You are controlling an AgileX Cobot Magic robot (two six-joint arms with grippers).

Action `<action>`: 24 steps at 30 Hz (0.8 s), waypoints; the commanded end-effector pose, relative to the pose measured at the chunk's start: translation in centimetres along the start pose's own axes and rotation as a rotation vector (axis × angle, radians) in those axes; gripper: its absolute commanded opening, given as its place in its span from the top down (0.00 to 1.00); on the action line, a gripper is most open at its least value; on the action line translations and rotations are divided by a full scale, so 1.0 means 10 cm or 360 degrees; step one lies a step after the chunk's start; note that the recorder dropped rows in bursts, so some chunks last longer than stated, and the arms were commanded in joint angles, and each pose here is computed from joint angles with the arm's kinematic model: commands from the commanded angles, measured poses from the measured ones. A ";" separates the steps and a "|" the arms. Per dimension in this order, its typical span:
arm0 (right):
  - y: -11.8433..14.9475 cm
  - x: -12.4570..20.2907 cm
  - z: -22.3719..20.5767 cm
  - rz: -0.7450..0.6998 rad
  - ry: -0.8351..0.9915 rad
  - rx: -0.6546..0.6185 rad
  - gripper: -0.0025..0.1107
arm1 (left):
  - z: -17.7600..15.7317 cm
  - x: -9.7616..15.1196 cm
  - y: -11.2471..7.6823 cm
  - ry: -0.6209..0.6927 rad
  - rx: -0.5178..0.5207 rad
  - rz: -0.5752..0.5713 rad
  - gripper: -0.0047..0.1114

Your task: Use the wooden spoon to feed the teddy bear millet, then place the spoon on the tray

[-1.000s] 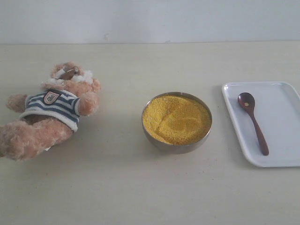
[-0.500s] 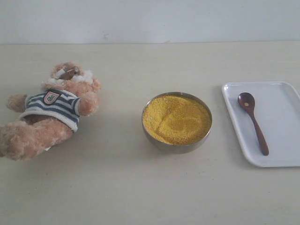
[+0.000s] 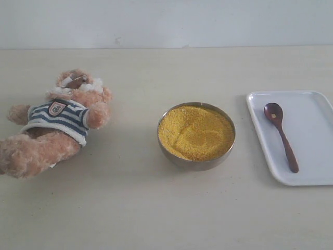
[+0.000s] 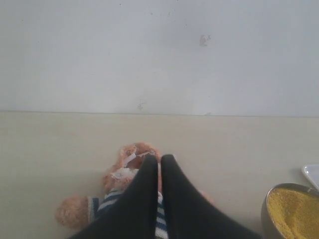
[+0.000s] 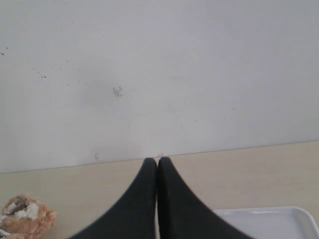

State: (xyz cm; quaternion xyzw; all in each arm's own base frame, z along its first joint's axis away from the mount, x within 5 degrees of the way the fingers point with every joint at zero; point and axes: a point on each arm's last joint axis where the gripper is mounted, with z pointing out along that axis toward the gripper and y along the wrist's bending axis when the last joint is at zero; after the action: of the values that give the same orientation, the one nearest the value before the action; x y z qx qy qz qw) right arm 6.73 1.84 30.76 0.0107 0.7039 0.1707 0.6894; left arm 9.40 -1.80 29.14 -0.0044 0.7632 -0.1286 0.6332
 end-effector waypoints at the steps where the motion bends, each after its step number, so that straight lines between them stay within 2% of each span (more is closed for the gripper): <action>1: 0.00 0.01 0.00 -0.0005 0.0002 0.0000 0.98 | -0.01 0.01 0.00 -0.0004 0.0003 -0.0004 0.93; 8: 0.00 0.01 0.00 -0.0002 0.0002 0.0000 0.98 | -0.01 0.01 0.00 -0.0004 0.0003 -0.0004 0.93; 9: 0.00 0.01 0.00 -0.0002 0.0002 0.0000 0.98 | -0.01 0.01 0.00 -0.0003 0.0000 0.0034 0.93; 13: 0.00 0.01 0.00 -0.0002 0.0002 0.0000 0.98 | -0.08 0.00 0.04 -0.0055 -0.0081 0.0447 0.93; 15: 0.00 0.01 0.00 -0.0002 0.0002 0.0000 0.98 | -0.17 0.05 0.08 -0.0108 -0.0157 0.0532 0.93; 19: 0.00 0.01 0.00 -0.0002 0.0002 0.0000 0.98 | -0.30 0.35 0.18 -0.0184 -0.0284 0.0396 0.93; 24: 0.00 0.01 0.00 -0.0002 0.0002 0.0000 0.98 | -0.29 0.81 0.31 -0.0280 -0.0397 0.0196 0.93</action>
State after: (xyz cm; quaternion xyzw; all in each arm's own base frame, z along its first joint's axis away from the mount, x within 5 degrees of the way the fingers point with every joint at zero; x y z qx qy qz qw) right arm 6.73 1.84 30.76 0.0107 0.7039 0.1707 0.6894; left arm 5.56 0.11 23.17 -0.0077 0.7277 0.0153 0.6856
